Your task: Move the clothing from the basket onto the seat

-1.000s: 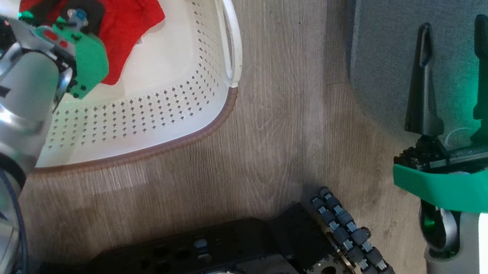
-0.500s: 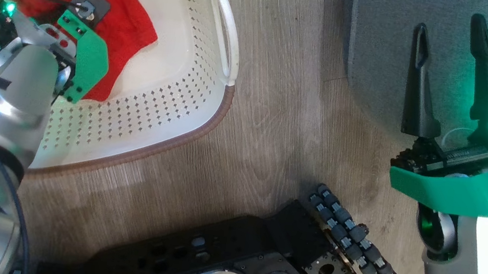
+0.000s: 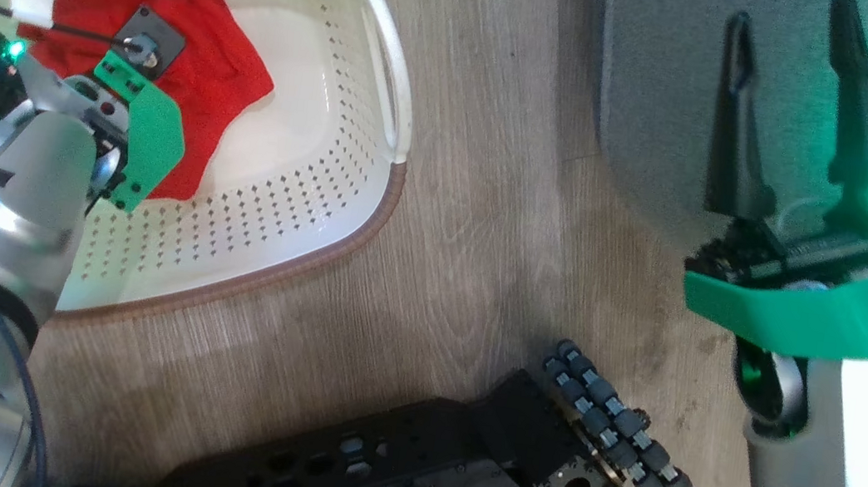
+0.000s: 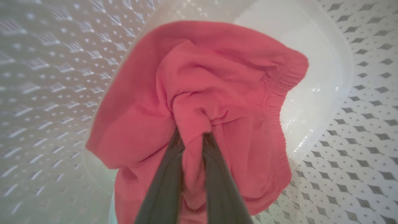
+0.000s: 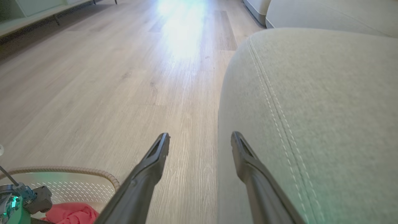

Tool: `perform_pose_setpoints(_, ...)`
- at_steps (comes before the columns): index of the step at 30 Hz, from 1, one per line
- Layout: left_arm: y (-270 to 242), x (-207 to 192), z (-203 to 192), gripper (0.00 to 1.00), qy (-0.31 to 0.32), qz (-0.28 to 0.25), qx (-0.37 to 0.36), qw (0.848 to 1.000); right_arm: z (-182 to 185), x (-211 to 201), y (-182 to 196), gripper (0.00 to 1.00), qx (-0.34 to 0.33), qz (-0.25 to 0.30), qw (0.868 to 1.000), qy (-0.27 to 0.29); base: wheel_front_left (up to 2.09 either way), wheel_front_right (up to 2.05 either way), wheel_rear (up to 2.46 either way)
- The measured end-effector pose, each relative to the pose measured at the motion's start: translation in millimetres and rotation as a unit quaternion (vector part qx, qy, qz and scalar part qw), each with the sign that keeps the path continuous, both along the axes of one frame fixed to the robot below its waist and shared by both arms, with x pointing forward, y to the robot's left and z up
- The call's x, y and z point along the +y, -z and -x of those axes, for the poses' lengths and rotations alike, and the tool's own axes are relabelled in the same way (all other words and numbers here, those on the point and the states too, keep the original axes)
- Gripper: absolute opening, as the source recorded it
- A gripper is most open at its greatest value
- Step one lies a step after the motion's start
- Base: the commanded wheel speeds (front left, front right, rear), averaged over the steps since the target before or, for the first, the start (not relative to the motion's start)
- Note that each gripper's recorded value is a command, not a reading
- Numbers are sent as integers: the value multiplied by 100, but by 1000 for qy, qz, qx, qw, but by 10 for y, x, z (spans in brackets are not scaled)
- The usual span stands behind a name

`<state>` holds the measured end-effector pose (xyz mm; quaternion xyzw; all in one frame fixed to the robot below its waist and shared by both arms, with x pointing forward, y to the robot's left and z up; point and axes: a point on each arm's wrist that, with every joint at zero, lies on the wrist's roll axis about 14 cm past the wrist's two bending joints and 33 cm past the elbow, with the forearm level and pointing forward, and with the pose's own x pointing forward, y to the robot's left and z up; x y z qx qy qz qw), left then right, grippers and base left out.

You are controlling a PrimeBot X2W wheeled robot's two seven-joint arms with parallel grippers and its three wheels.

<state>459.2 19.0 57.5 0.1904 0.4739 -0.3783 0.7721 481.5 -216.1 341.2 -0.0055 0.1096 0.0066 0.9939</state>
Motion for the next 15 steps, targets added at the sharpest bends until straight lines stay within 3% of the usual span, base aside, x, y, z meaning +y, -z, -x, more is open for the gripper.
perform_pose_setpoints(10, -610, -225, -87, 0, -16, 60, -53, 997, -157, 63, -442, 100, -54, 10, 998, -16, 0, 0, 0)
perform_pose_setpoints(15, -1048, -157, -54, 0, -28, 76, -86, 993, -189, 128, -795, 100, -94, 6, 995, -22, 0, 0, 0)
